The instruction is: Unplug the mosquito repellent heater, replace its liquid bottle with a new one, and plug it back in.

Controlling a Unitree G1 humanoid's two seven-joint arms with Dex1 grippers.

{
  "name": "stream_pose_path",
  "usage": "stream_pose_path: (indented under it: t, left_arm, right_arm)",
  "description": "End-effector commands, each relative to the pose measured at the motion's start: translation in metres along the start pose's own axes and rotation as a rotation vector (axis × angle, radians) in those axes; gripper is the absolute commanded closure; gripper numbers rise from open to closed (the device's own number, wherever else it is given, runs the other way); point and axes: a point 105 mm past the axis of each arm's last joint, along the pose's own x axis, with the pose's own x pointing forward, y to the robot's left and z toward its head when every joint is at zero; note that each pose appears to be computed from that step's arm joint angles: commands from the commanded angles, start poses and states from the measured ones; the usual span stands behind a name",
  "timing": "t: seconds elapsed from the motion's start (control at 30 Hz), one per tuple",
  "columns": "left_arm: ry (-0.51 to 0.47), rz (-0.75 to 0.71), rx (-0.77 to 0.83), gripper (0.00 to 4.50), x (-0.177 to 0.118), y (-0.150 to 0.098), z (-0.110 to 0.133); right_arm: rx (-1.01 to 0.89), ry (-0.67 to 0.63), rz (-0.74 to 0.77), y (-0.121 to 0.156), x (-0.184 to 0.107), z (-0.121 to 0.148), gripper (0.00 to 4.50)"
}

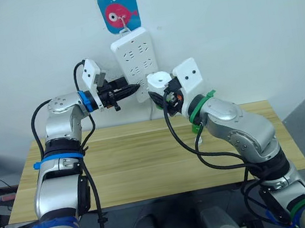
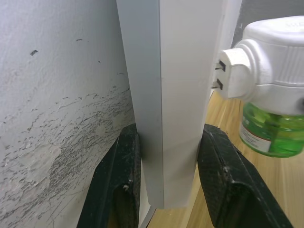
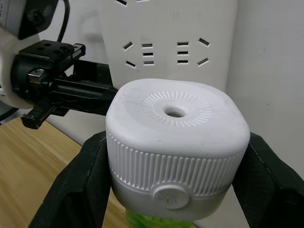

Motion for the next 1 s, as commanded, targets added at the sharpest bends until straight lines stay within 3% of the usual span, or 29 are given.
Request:
stream_pose_path:
  t: [0.03, 1.0]
  left_arm:
    - [-0.007, -0.018, 0.032, 3.21, 0.0024, -0.0035, 0.006]
    - [-0.008, -0.026, 0.039, 3.21, 0.0037, -0.0058, 0.008]
  right_arm:
    - [-0.027, -0.05, -0.002, 0.0023, -0.0003, 0.0099, 1.41]
    - [-0.039, -0.063, -0.072, -0.0068, 0.0033, 0.0018, 1.41]
